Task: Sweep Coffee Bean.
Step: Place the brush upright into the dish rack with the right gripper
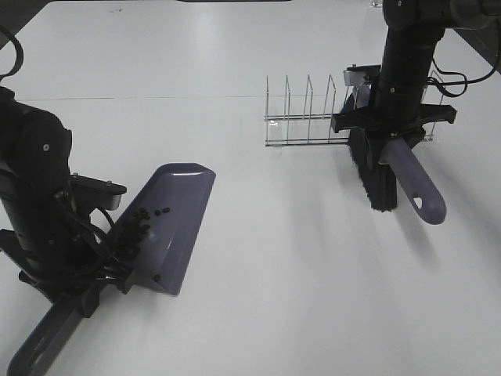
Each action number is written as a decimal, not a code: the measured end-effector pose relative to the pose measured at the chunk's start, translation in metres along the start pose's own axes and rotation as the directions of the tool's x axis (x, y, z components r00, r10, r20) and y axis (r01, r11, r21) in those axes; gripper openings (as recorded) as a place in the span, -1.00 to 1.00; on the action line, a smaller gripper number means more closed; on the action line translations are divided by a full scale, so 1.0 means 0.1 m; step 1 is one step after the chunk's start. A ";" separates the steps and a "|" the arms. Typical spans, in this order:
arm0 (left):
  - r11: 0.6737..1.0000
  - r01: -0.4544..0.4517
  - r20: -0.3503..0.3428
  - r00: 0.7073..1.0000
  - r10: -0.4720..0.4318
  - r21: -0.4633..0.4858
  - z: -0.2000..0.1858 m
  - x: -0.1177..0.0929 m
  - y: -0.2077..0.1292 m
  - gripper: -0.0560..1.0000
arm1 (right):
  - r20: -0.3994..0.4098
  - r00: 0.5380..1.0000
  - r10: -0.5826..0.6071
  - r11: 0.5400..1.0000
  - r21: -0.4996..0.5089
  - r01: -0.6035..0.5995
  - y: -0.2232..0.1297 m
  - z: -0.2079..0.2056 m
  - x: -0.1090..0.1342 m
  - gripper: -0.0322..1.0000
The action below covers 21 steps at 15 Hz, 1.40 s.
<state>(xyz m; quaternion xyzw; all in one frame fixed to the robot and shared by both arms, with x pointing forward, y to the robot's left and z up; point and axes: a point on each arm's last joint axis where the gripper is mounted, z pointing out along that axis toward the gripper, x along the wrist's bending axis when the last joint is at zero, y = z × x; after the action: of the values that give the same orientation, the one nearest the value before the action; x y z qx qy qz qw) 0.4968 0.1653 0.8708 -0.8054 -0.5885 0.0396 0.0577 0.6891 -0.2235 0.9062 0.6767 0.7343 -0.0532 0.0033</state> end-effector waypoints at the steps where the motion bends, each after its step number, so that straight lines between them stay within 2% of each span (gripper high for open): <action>1: 1.000 0.000 0.000 1.000 0.000 0.001 0.00 0.00 0.00 -0.27 | 0.003 1.000 0.003 1.000 -0.010 -0.003 0.06 0.01 -0.01 -0.36; 4: 1.000 0.001 0.000 1.000 -0.001 0.002 0.00 0.00 0.00 -0.27 | -0.019 1.000 0.020 0.999 -0.049 -0.021 0.21 0.00 -0.03 -0.36; 5: 1.000 0.001 0.000 1.000 -0.001 0.002 0.00 0.00 0.00 -0.27 | -0.079 0.995 0.055 0.997 -0.055 -0.059 0.26 0.01 -0.08 -0.36; 9: 1.000 0.001 0.000 1.000 -0.001 0.002 0.00 0.00 0.00 -0.27 | -0.142 0.986 0.084 0.994 -0.052 -0.092 0.28 0.01 -0.13 -0.36; 13: 1.000 0.001 0.000 1.000 -0.001 0.002 0.00 0.00 0.00 -0.27 | -0.147 0.985 0.086 0.994 -0.051 -0.095 0.28 0.01 -0.13 -0.36; 21: 1.000 0.001 0.000 1.000 -0.001 0.002 0.00 0.00 0.00 -0.27 | -0.148 0.985 0.089 0.987 -0.116 -0.107 0.34 0.01 -0.14 -0.36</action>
<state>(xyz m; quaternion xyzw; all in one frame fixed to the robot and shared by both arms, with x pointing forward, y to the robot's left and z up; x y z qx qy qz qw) 0.4966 0.1653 0.8708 -0.8052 -0.5888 0.0404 0.0585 0.7241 -0.2353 0.9034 0.7126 0.7003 0.0412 -0.0045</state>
